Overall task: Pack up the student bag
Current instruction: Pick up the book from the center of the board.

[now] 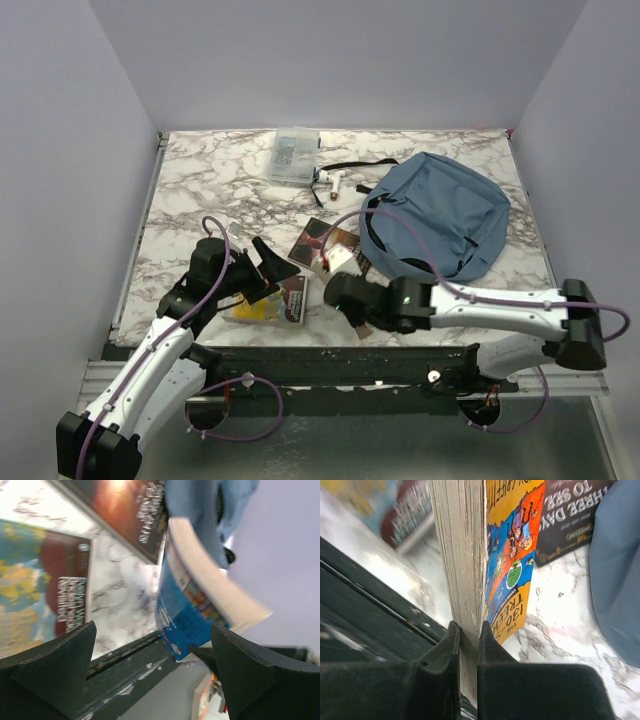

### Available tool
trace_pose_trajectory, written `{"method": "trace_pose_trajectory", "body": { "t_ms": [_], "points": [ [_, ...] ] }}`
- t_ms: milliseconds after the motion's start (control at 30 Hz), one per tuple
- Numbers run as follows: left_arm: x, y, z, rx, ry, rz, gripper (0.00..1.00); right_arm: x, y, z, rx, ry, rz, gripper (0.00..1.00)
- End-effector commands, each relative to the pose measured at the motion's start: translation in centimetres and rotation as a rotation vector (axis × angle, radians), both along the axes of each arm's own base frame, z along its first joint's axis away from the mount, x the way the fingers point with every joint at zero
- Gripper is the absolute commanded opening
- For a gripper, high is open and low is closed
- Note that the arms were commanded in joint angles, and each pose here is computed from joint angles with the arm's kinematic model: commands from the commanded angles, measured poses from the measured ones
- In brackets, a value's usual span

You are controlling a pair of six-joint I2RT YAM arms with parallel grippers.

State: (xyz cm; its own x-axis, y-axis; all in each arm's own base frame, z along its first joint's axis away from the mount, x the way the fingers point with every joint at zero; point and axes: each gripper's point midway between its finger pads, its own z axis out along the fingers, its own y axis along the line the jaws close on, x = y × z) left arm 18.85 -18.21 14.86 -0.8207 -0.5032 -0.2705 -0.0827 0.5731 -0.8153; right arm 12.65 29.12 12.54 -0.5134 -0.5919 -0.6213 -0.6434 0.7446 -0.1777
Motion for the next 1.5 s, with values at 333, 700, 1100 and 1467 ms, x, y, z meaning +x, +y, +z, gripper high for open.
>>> {"method": "trace_pose_trajectory", "body": {
  "t_ms": [333,700,1100,1467],
  "points": [
    [-0.6,-6.1,12.8,-0.004,-0.714,-0.304,0.98,13.3,-0.4,18.9,0.915,0.18,-0.46,0.0],
    [3.4,-6.4,16.9,0.758,-1.378,-0.269,0.98,14.6,0.9,24.9,1.317,0.494,-0.426,0.0],
    [7.2,-6.9,17.0,1.021,-1.379,-0.12,0.94,14.1,0.5,24.8,1.376,0.527,-0.46,0.0],
    [7.7,-7.7,16.6,1.026,-1.356,-0.121,0.5,14.0,0.3,24.5,1.37,0.531,-0.479,0.0]
  ]
}}
